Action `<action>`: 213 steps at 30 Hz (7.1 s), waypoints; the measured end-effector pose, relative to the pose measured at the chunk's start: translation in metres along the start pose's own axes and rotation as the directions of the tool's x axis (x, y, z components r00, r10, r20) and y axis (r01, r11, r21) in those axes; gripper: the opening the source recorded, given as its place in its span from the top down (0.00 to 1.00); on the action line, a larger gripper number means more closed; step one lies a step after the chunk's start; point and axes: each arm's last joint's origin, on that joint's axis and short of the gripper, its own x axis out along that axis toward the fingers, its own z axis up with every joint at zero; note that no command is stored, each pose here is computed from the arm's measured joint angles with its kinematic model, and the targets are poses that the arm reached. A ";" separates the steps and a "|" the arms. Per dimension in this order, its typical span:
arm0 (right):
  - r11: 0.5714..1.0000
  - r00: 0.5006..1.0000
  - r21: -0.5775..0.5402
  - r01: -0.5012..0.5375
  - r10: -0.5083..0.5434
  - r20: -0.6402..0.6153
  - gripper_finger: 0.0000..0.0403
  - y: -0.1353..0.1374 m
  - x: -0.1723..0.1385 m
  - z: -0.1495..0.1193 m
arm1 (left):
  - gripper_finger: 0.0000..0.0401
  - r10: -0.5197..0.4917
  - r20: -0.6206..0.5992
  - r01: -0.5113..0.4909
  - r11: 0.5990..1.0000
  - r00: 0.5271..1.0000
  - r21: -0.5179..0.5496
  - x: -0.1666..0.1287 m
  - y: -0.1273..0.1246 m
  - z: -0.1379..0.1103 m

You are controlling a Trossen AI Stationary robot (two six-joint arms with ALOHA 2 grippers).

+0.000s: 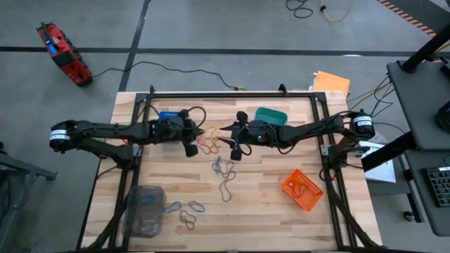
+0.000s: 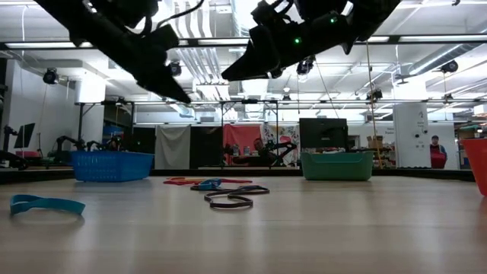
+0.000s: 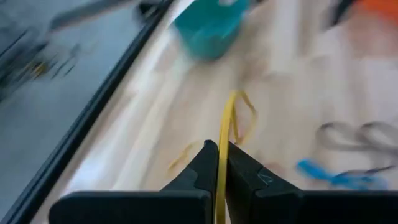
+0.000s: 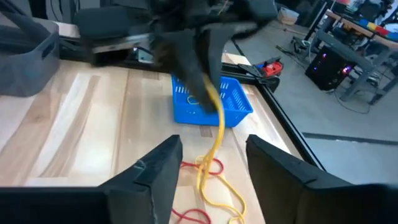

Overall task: Sort rubber bands into baskets
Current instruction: Put the yellow rubberband into the blue bin, then put the violet rubberband into the green bin

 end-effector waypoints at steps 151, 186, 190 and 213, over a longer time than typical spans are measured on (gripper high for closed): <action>0.898 0.784 0.075 -0.433 0.416 -0.462 0.69 0.055 0.018 -0.098 | 0.72 -0.135 -0.182 0.162 0.977 0.974 0.142 -0.044 -0.059 0.007; 0.907 0.812 -0.037 -0.419 0.356 -0.462 0.98 0.046 0.032 -0.114 | 0.72 -0.121 -0.114 0.143 0.968 0.986 0.207 -0.043 -0.060 0.013; 0.940 0.807 -0.079 -0.332 0.239 -0.541 0.98 0.038 0.023 -0.110 | 0.72 -0.121 -0.115 0.143 0.968 0.986 0.207 -0.043 -0.060 0.013; 0.948 0.831 0.088 -0.305 0.310 -0.461 0.80 0.034 0.015 -0.090 | 0.72 -0.073 -0.100 0.093 0.974 0.992 0.209 -0.042 -0.058 0.014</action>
